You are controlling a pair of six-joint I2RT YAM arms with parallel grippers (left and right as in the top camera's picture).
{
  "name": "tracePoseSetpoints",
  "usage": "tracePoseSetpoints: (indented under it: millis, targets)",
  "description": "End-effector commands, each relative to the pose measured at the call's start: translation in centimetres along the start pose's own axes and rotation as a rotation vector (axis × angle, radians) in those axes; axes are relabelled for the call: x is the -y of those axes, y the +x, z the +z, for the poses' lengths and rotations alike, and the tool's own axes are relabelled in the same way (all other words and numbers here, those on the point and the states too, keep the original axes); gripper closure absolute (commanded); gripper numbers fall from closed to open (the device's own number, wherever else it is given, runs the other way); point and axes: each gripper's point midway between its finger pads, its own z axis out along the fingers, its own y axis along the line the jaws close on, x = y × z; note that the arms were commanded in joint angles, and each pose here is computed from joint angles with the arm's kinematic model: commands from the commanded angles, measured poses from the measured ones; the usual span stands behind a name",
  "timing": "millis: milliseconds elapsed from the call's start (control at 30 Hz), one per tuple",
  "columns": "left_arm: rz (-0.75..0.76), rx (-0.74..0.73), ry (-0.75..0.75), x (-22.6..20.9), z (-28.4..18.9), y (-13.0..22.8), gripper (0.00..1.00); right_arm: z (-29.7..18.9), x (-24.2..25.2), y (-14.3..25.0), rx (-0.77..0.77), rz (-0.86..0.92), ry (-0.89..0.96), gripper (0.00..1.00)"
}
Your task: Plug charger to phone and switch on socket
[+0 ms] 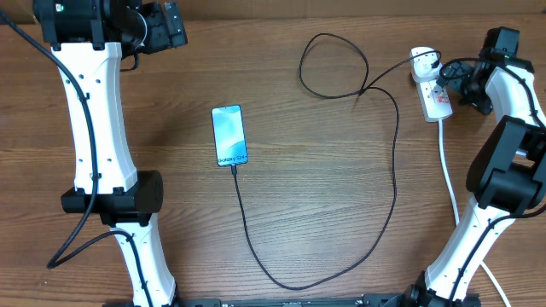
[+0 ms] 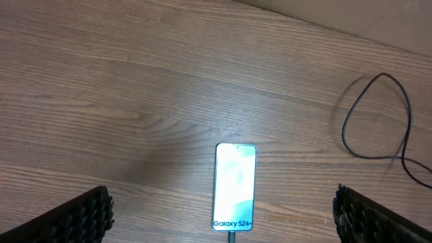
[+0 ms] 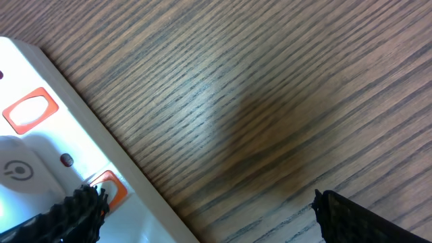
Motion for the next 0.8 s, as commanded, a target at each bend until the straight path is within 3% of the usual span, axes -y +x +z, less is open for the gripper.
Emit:
tracePoseSetpoints:
  millis: [0,767]
  targets:
    - [-0.01,0.037,-0.008,-0.5,-1.4,-0.4,0.0,1.3,-0.2,1.0,-0.034,-0.003,-0.015,0.0]
    - [-0.01,0.037,-0.008,-0.5,-1.4,-0.4,0.0,1.3,-1.6,0.9,-0.033,-0.005,-0.081,0.0]
